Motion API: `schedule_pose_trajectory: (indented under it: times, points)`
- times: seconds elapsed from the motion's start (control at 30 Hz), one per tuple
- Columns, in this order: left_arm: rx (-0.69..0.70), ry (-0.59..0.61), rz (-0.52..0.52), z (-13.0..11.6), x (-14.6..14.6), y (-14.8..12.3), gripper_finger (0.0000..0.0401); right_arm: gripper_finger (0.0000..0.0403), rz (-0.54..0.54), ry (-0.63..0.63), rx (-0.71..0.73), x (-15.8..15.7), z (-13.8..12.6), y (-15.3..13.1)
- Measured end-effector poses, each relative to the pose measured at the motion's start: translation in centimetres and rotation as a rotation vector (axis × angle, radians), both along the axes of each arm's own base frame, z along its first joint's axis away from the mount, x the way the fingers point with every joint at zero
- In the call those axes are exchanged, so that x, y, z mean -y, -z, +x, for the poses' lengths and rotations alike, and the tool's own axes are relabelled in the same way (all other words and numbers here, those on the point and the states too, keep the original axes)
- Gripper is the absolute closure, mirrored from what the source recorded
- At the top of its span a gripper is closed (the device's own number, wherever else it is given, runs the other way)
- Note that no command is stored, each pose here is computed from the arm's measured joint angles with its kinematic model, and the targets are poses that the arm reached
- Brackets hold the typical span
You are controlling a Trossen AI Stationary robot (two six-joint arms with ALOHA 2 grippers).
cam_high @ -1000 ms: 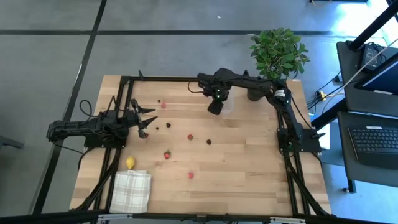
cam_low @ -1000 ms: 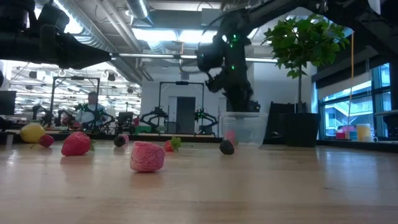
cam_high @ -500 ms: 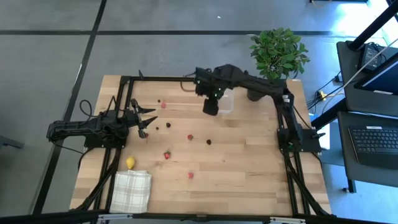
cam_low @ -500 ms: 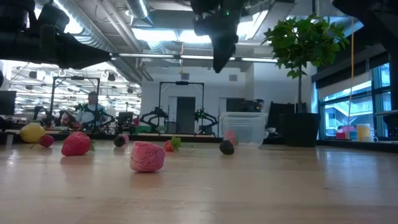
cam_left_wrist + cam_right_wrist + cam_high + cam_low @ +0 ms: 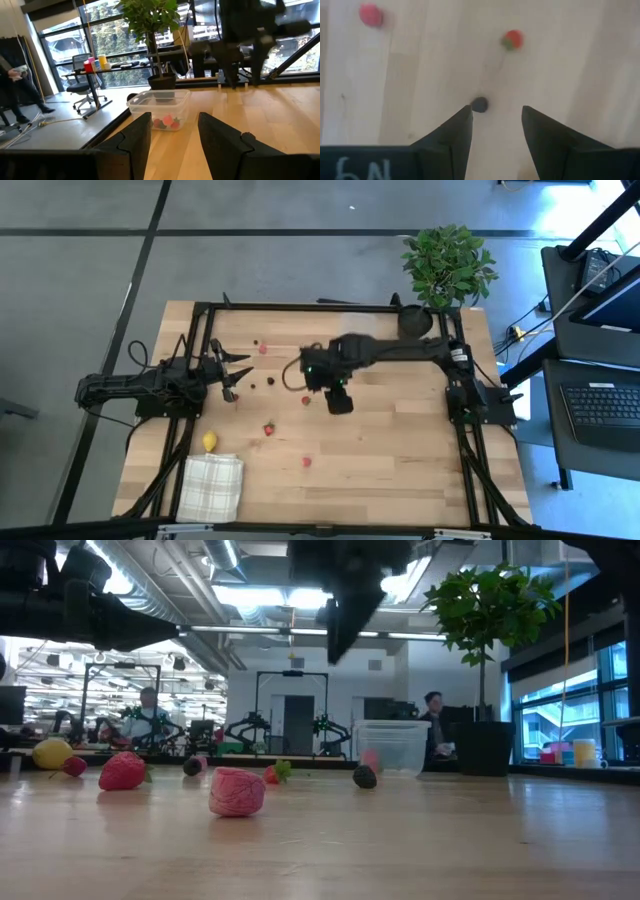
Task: Pick and placing Produce into tupperware
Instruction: Put the right blackberry into the transparent bin
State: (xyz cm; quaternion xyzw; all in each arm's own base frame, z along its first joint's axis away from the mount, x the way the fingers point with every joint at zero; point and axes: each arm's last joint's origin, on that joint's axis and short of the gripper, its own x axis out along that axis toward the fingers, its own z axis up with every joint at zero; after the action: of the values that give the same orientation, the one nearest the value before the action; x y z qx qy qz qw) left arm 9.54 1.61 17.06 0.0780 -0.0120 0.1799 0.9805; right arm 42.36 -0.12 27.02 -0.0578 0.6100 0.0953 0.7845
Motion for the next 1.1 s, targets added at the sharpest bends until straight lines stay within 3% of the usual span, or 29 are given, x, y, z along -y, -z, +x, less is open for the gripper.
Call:
schedule_pose_trajectory:
  times: [0.2,0.43,0.7,1.1]
  points:
    - [0.001,0.0,-0.002,0.0,0.0,0.0,0.0244,0.023,-0.001,-0.04,-0.027,-1.6,-0.2,5.3]
    - [0.001,0.0,-0.003,0.0,0.0,0.0,0.0244,0.023,-0.001,-0.058,-0.031,-2.5,-0.9,9.2]
    - [0.002,0.001,-0.003,0.0,0.0,0.0,0.0244,0.023,-0.057,-0.044,-0.047,-2.2,-1.6,11.2]
    - [0.001,0.0,-0.003,0.0,0.0,0.0,0.0244,0.023,-0.057,-0.043,-0.024,-2.2,-2.3,13.4]
